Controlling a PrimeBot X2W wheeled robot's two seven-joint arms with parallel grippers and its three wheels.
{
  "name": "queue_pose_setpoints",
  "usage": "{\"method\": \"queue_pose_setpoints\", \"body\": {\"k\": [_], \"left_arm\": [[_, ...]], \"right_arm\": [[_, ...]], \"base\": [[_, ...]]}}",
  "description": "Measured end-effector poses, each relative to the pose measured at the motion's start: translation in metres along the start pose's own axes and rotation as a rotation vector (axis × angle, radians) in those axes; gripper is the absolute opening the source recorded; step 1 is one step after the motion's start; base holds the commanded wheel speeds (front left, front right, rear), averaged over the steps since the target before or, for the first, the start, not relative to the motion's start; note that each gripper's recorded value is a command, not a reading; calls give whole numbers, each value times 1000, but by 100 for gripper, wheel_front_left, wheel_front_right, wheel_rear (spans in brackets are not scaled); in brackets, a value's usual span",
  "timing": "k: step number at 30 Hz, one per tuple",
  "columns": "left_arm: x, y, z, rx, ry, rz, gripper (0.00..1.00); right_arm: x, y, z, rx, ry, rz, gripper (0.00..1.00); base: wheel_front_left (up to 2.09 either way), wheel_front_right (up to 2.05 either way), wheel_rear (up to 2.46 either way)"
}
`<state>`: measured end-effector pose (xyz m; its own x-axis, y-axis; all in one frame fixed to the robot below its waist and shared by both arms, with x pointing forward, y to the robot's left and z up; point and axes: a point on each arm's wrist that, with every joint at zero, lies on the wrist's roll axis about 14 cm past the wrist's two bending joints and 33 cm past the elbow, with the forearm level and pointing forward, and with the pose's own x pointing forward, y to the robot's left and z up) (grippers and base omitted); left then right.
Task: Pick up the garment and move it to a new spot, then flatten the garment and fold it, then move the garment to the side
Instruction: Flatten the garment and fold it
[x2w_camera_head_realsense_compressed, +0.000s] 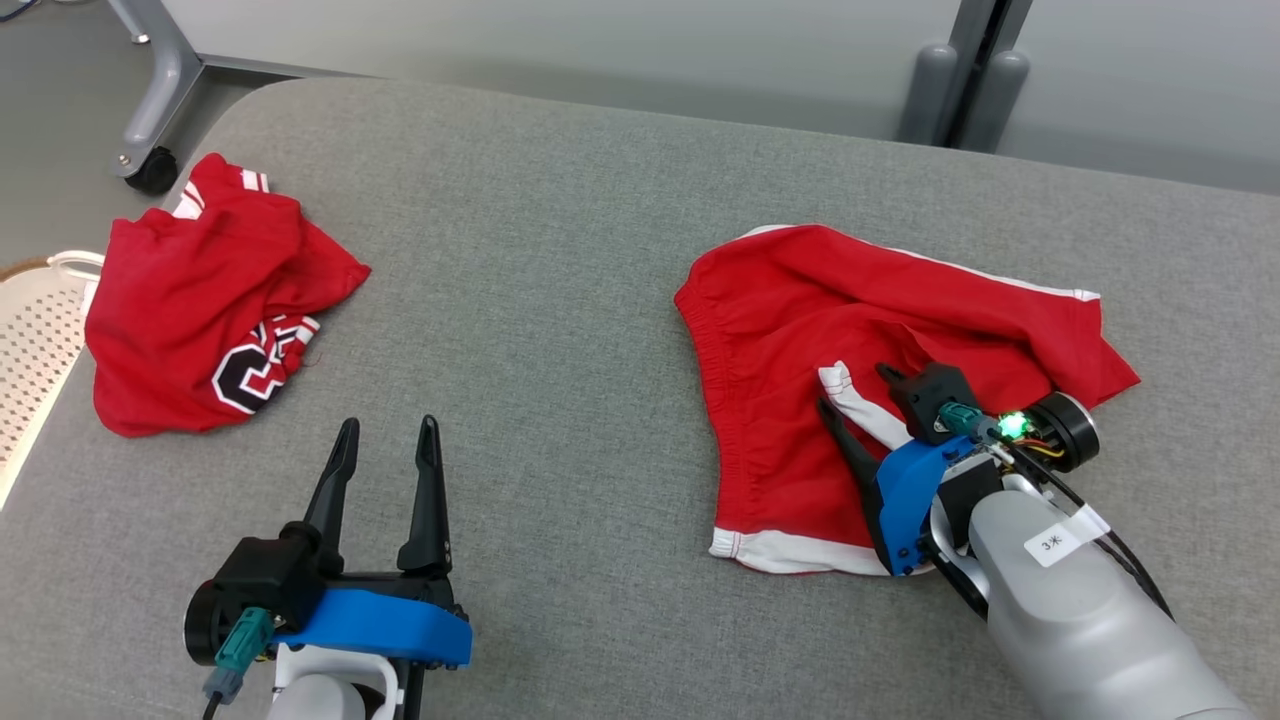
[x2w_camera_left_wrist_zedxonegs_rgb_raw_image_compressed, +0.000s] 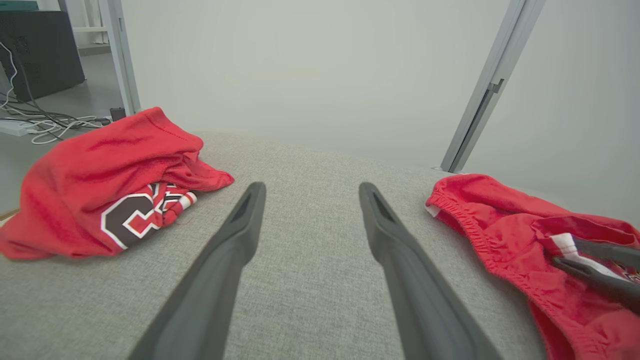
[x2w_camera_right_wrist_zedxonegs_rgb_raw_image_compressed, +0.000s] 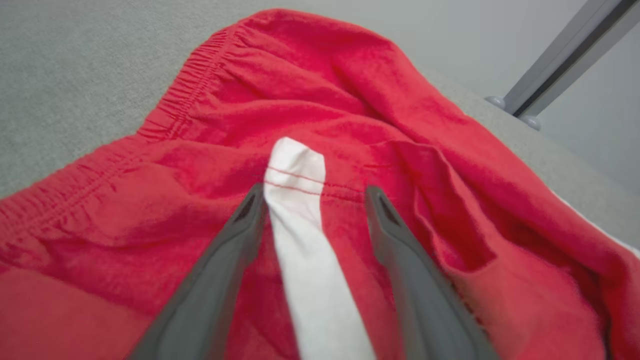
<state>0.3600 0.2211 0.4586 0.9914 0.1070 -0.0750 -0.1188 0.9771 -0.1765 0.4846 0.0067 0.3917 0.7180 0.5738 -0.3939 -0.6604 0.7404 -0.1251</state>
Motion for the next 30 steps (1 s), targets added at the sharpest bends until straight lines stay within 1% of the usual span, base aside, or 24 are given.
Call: {"method": "queue_pose_setpoints", "body": {"k": [5,6,7,8,14,17,19,22,30], "left_arm": [[-1,2,0,0,2,7,100],[-1,2,0,1,2,6,100],[-1,1,-1,-1,3,7,100],[-1,1,-1,-3,3,7,100],[-1,-1,2,-6,-6,2,100],[-4,-5,2,-11,-7,-8,100],[-5,-9,0,-13,-2,-20,100],[-4,-17,-1,-13,-2,-48,100],[3,-46,-1,-17,-5,-136,100]], "right_arm": [[4,1,-8,-7,45,2,100],[5,0,-9,-4,50,0,48],[5,-1,-10,4,54,-6,25],[6,-2,-9,12,51,-11,0],[1,-15,3,64,-2,-64,0],[-10,-22,5,133,-34,-109,0],[-18,-27,13,177,-86,-141,0],[-35,-35,20,235,-158,-190,0],[-95,-50,7,406,-274,-331,0]], "base": [[0,0,0],[0,0,0],[0,0,0],[0,0,0],[0,0,0],[0,0,0],[0,0,0],[0,0,0],[0,0,0]]}}
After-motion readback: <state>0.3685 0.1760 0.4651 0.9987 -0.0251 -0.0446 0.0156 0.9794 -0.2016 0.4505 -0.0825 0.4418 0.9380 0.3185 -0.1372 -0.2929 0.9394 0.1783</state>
